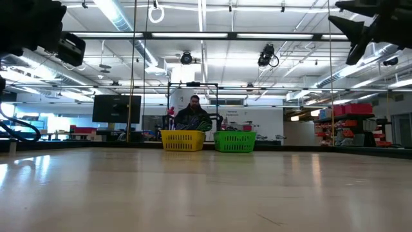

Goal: Pick & Place USB Port
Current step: Return to Home Position

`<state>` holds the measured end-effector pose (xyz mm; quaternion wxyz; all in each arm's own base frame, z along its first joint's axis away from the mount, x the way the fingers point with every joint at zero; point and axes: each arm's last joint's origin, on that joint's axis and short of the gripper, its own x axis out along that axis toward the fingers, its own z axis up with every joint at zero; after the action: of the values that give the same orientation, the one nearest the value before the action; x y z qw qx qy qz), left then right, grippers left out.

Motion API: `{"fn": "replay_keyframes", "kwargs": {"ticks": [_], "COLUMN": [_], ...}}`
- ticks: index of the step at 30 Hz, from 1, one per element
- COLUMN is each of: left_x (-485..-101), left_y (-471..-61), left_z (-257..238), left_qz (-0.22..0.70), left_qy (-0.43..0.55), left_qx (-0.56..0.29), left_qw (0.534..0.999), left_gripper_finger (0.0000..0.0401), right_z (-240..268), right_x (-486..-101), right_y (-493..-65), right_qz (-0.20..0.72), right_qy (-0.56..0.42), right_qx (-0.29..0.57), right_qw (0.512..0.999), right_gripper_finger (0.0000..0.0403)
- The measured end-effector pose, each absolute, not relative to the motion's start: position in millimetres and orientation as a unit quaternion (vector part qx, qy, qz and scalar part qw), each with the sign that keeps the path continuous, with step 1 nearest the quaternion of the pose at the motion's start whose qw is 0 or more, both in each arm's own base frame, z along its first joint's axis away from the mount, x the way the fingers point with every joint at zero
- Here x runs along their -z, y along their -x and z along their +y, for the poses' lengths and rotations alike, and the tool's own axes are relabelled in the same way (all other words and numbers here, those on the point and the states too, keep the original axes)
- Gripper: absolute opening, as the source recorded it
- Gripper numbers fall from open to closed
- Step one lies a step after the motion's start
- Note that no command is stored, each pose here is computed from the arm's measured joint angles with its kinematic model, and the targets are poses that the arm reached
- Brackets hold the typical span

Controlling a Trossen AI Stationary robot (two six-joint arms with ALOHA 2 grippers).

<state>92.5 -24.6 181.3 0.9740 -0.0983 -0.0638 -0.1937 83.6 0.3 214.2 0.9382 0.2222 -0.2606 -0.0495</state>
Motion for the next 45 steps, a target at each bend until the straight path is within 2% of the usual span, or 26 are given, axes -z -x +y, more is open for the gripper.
{"fn": "replay_keyframes", "kwargs": {"ticks": [19, 27, 34, 39, 45], "left_x": [-181.4, -181.3, -181.3, -181.3, -181.3], "left_y": [-93.5, -94.3, -94.9, -95.3, -95.4], "left_z": [-20.3, -16.1, -12.3, -8.4, -7.8], "left_qz": [-0.066, -0.069, -0.071, -0.073, -0.073], "left_qy": [0.097, 0.095, 0.094, 0.092, 0.092], "left_qx": [0.171, 0.149, 0.129, 0.109, 0.106], "left_qw": [0.978, 0.982, 0.985, 0.987, 0.987], "left_gripper_finger": [0.0030, 0.0030, 0.0030, 0.0030, 0.0030], "right_z": [-5.2, 1.4, 1.1, 2.0, 2.0], "right_x": [-211.6, -196.2, -170.2, -169.9, -170.0], "right_y": [-85.1, -92.6, -97.0, -97.5, -97.5], "right_qz": [-0.253, -0.148, -0.015, -0.011, -0.012], "right_qy": [-0.213, 0.013, 0.005, 0.082, 0.048], "right_qx": [0.090, 0.031, 0.037, 0.025, 0.024], "right_qw": [0.939, 0.988, 0.999, 0.996, 0.998], "right_gripper_finger": [0.0131, 0.0131, 0.0131, 0.0131, 0.0131]}}
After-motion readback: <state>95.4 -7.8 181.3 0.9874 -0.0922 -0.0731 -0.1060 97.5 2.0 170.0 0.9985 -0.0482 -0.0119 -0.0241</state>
